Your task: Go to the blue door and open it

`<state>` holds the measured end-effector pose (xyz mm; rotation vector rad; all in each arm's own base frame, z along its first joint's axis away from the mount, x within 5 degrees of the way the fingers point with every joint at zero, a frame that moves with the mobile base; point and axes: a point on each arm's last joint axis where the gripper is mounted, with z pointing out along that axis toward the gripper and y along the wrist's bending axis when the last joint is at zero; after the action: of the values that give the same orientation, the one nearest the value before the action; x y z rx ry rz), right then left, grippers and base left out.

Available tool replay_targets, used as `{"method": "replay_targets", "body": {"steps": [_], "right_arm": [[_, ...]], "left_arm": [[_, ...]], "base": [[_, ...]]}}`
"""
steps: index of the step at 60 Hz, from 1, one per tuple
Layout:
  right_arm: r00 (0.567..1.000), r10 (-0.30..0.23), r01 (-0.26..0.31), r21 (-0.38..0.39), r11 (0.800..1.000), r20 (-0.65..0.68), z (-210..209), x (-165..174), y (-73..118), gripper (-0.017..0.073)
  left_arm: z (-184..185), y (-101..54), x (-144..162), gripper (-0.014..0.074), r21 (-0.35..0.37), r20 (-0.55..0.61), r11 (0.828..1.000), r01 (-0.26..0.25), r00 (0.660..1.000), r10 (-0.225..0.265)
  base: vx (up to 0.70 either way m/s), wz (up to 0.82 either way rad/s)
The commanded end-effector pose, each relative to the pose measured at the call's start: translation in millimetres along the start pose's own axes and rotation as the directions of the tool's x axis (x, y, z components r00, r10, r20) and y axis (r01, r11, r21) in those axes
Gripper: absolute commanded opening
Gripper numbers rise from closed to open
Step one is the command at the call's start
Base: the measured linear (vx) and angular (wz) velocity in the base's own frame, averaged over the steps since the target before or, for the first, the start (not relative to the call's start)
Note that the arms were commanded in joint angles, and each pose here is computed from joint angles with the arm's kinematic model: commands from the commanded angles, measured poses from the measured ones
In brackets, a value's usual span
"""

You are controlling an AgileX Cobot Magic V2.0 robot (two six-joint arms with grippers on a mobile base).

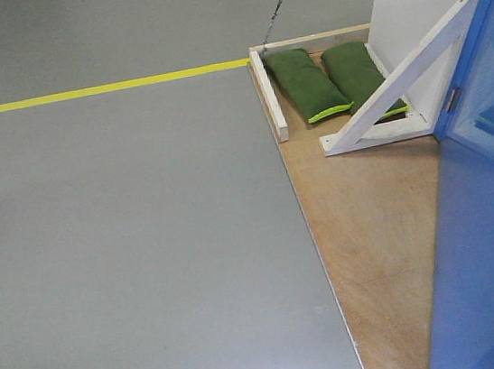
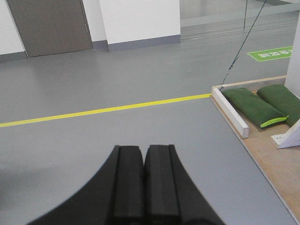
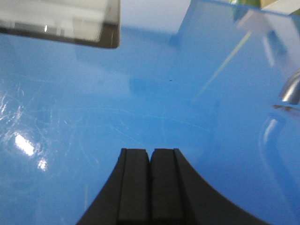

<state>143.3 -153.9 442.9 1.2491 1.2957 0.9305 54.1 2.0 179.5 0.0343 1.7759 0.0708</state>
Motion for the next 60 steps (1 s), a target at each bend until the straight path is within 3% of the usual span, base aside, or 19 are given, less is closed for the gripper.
{"method": "replay_targets", "body": {"steps": [1, 14, 20, 41, 48, 60], "right_arm": [[0.972, -0.05, 0.008, -0.182, 0.983, -0.228, -4, 38, 32.7, 0.0002], [0.932, -0.076, -0.025, -0.274, 0.962, -0.353, 0, 67, 48.3, 0.0002], [0.935, -0.067, -0.047, -0.306, 0.951, -0.35, 3, 73, 54.2, 0.0002], [0.989, 0.058, -0.105, -0.356, 0.929, -0.14, 24, 71, 65.7, 0.0002], [0.986, 0.072, -0.121, -0.347, 0.93, -0.151, 34, 78, 65.8, 0.0002], [0.987, 0.024, -0.07, -0.288, 0.955, -0.159, 58, 96, 59.9, 0.0002]], "left_arm": [[0, -0.2, -6, 0.007, 0.004, 0.087, 1.0, 0.009, 0.996, -0.009], [0, -0.2, -6, 0.007, 0.004, 0.087, 1.0, 0.009, 0.996, -0.009], [0, -0.2, -6, 0.007, 0.004, 0.087, 1.0, 0.009, 0.996, -0.009], [0, -0.2, -6, 0.007, 0.004, 0.087, 1.0, 0.009, 0.996, -0.009], [0, -0.2, -6, 0.007, 0.004, 0.087, 1.0, 0.009, 0.996, -0.009], [0, -0.2, -6, 0.007, 0.004, 0.087, 1.0, 0.009, 0.996, -0.009]], "base": [[0.0, 0.0], [0.0, 0.0], [0.0, 0.0], [0.0, 0.0], [0.0, 0.0], [0.0, 0.0]]}}
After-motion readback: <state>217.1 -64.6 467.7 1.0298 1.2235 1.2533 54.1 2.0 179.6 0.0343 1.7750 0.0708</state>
